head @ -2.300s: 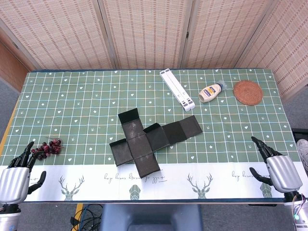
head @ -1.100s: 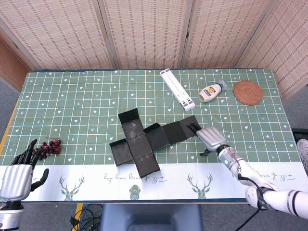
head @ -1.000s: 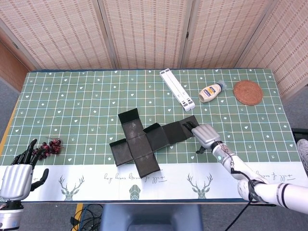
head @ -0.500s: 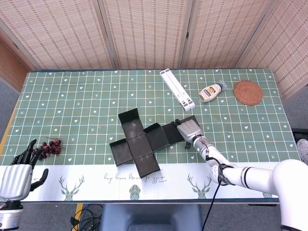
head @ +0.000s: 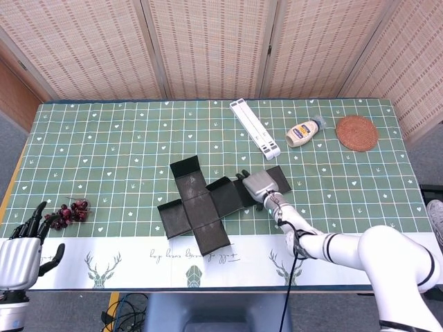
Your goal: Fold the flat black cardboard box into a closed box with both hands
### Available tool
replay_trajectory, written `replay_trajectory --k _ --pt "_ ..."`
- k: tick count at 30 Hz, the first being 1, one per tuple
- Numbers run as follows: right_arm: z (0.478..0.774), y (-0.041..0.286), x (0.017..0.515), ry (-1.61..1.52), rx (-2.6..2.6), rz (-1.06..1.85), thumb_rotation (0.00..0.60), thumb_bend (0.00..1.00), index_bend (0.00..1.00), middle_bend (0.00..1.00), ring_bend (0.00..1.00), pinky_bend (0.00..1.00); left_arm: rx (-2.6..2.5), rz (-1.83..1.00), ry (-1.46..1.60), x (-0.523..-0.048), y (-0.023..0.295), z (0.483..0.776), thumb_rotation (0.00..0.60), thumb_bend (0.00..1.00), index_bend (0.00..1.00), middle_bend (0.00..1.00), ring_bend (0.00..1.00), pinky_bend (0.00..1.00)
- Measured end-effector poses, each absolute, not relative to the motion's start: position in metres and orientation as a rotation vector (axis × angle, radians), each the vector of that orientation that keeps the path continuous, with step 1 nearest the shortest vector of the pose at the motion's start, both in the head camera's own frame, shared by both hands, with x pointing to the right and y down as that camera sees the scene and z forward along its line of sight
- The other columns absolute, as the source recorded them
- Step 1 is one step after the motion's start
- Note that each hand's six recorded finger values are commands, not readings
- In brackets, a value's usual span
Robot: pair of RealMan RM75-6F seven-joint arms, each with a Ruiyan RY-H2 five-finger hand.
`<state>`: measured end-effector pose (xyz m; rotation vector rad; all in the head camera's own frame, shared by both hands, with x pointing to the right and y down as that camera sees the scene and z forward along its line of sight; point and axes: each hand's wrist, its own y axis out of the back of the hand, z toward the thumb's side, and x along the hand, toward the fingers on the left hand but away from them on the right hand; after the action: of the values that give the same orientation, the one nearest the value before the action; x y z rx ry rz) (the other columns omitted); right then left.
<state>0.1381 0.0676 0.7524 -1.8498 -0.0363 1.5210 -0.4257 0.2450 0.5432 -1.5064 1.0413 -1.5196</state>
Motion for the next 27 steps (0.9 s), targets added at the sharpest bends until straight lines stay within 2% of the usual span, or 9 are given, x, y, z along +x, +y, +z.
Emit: replay_trajectory --k 7,9,13,15,24,27 --pt "0.764 0.069 0.129 -0.004 -1.836 1.532 0.600 0.15 0.00 0.07 0.72 1.00 -1.502 -1.525 1.048 -0.429 0.246 0.542 0.600 0.36 0.22 0.06 0.20 0.29" --pt "0.767 0.070 0.126 0.004 -1.832 1.529 0.600 0.18 0.01 0.12 0.73 1.00 -1.500 -1.526 1.051 -0.431 0.246 0.542 0.600 0.36 0.22 0.06 0.20 0.29" --pt "0.766 0.068 0.124 -0.034 -1.822 1.513 0.600 0.23 0.16 0.28 0.78 1.00 -1.501 -1.520 1.056 -0.431 0.245 0.543 0.600 0.36 0.22 0.06 0.20 0.29" --pt "0.764 0.067 0.125 -0.070 -1.819 1.503 0.600 0.24 0.23 0.33 0.80 1.00 -1.505 -1.514 1.053 -0.430 0.244 0.544 0.600 0.36 0.22 0.06 0.20 0.29" --pt "0.755 0.071 0.152 -0.251 -1.896 1.548 0.600 0.25 0.31 0.37 0.82 1.00 -1.532 -1.407 1.003 -0.418 0.222 0.552 0.600 0.36 0.25 0.10 0.20 0.29" --pt "0.751 0.075 0.165 -0.324 -1.936 1.576 0.600 0.26 0.31 0.37 0.82 1.00 -1.549 -1.357 0.972 -0.409 0.210 0.557 0.600 0.36 0.27 0.14 0.25 0.33"
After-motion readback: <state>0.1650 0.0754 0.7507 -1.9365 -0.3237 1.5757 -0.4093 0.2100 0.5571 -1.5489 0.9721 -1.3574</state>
